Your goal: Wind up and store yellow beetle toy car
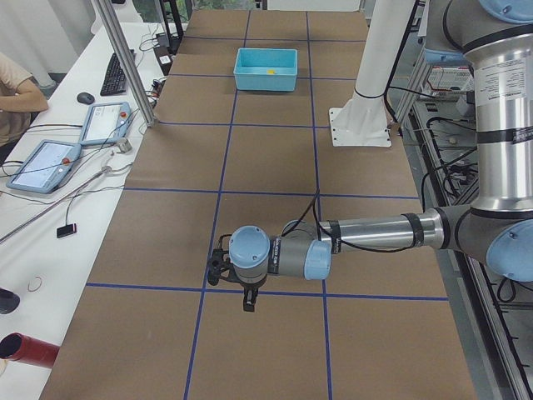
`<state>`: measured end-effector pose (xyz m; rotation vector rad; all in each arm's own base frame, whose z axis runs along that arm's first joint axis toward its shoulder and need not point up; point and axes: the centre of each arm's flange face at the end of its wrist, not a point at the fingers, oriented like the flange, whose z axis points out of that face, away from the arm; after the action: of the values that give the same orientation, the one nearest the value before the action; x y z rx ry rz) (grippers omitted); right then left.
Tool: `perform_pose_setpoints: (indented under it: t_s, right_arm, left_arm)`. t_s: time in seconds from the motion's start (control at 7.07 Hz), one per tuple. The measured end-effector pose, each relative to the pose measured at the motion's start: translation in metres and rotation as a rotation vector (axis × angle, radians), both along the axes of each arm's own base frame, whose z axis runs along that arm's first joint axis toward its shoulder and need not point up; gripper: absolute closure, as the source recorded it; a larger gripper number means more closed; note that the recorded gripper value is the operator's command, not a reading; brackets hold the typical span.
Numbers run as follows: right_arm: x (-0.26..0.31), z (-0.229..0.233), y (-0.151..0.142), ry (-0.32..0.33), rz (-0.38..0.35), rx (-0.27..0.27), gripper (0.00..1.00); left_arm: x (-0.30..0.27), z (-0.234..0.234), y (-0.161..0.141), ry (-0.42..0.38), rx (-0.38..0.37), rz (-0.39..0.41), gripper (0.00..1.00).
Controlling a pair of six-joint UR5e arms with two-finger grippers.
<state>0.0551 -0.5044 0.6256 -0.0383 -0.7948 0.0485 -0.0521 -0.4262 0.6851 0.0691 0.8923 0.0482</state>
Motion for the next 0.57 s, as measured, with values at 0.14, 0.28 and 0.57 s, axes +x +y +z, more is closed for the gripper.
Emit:
perform_pose_setpoints:
  t_s: [0.14, 0.28, 0.57]
  right_arm:
    - [0.0001, 0.0010, 0.0007, 0.001, 0.002, -0.004, 0.00]
    - [0.0001, 0.0016, 0.0012, 0.001, 0.003, -0.007, 0.00]
    - [0.0005, -0.0011, 0.0023, 0.000, 0.006, -0.003, 0.00]
  left_arm:
    - [0.0000, 0.0002, 0.0002, 0.000, 0.000, 0.000, 0.00]
    - [0.0000, 0.0001, 0.0002, 0.000, 0.000, 0.000, 0.00]
    - [0.0000, -0.0003, -0.0004, 0.000, 0.001, 0.000, 0.00]
